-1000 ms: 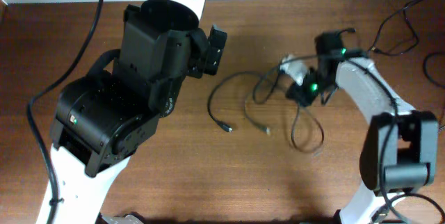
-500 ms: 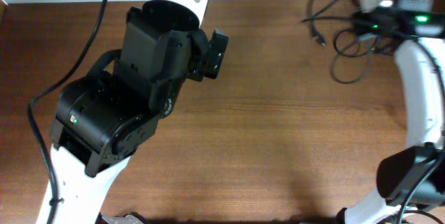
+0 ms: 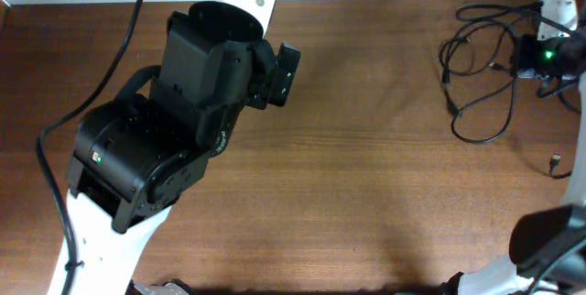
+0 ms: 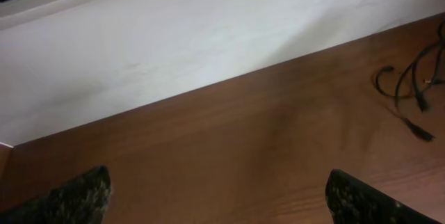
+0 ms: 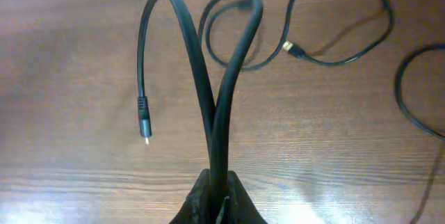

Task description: Untangle cables

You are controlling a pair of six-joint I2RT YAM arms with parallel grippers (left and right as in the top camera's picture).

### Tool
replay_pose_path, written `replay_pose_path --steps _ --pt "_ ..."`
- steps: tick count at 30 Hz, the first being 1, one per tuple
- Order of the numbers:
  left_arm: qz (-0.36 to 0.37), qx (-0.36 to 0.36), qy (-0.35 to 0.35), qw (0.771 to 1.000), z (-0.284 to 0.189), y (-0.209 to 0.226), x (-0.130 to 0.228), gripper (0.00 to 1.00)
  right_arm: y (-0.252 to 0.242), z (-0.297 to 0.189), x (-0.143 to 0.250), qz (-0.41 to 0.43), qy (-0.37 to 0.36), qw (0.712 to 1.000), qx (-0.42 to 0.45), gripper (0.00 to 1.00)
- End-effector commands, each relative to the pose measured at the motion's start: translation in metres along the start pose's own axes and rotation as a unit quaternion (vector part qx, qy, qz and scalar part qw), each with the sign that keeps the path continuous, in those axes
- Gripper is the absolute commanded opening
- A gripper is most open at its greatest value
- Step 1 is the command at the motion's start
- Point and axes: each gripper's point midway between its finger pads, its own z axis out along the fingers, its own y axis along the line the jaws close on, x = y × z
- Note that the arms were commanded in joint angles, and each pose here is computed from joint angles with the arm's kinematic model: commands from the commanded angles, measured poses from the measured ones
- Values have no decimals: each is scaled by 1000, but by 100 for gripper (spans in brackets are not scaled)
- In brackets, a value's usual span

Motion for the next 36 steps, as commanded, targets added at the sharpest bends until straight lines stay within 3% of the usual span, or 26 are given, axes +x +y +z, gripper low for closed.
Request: replay_pose_path --steps 1,5,11,26,36 --pt "9 17 8 1000 0 -5 4 99 -37 -70 -7 95 -71 990 79 4" --pt "11 17 14 1000 0 -5 7 99 -95 -87 11 177 -76 970 145 4" --pt "8 17 8 1000 0 -5 4 99 -132 -76 37 223 -66 961 152 4" --pt "9 17 9 1000 0 -5 4 99 -110 -4 76 212 -5 972 97 4" --pt "8 17 8 1000 0 -5 4 99 -100 61 139 216 47 972 80 4"
